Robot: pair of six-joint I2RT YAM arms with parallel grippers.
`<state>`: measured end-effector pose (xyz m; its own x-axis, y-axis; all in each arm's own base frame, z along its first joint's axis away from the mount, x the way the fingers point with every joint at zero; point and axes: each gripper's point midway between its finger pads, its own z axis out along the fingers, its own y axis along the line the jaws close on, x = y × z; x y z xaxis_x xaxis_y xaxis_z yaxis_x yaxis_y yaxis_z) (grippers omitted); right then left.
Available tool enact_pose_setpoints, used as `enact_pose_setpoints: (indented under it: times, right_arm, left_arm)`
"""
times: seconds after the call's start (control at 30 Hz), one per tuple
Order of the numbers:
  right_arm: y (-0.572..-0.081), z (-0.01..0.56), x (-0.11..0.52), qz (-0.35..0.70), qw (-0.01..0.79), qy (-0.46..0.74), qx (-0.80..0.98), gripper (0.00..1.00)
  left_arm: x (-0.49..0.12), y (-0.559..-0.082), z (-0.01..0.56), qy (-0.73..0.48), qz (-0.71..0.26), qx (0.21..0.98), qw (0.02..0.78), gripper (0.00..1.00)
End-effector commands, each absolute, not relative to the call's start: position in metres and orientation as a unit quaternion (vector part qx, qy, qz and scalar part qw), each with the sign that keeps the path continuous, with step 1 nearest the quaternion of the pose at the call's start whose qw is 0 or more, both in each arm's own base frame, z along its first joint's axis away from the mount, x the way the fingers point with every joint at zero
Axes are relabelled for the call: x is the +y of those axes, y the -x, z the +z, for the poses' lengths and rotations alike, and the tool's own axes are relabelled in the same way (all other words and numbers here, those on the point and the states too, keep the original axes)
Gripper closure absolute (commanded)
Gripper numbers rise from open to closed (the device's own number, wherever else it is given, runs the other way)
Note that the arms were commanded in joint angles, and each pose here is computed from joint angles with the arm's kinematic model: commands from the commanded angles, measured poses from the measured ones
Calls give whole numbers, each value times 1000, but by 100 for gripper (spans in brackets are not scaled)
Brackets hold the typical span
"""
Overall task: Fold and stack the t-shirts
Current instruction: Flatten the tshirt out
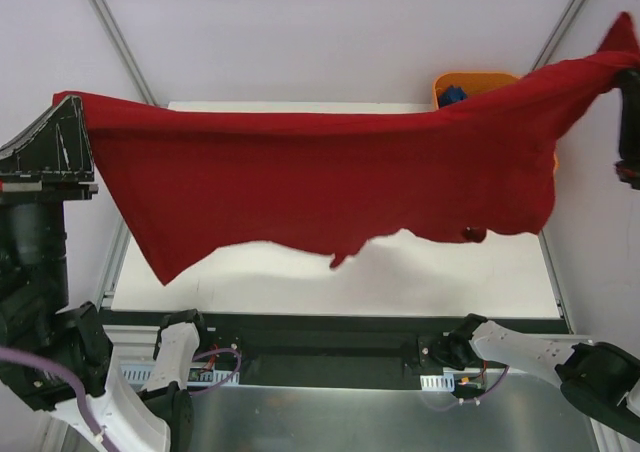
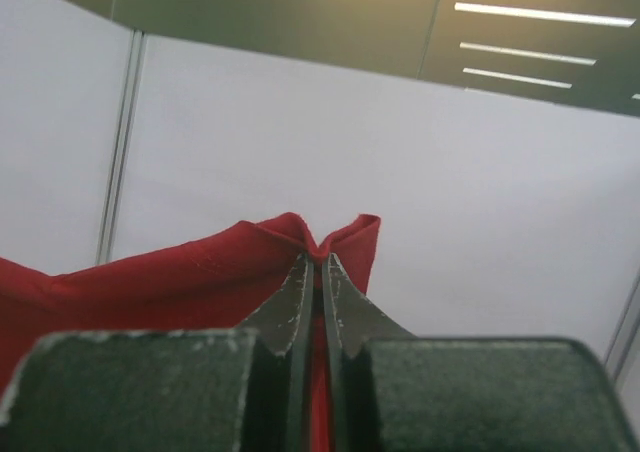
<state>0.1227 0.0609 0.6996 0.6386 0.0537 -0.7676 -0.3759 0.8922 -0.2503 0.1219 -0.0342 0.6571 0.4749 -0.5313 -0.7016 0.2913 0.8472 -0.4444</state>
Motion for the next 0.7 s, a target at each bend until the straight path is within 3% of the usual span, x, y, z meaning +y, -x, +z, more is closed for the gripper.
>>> enact_pose_setpoints:
  times: [0.0, 0.2, 0.37, 0.53, 0.67]
  right_arm:
    - [-118, 722, 55, 84, 902, 207, 369, 99]
    - [-169, 727, 62, -23, 898, 190, 395, 99]
    - [-267, 674, 94, -140, 840, 201, 483, 99]
    - [-363, 595, 114, -147, 779, 226, 566, 99]
    - [-452, 486, 135, -119, 712, 254, 644, 99]
  left_arm:
    - [-39, -119, 676, 104, -235, 440, 860, 100]
    - [-31, -167, 663, 112, -248, 482, 833, 100]
    - [-17, -249, 608, 138, -269, 564, 769, 100]
    - [6, -356, 489, 198, -262, 670, 666, 100]
    - [4, -425, 373, 236, -235, 744, 579, 100]
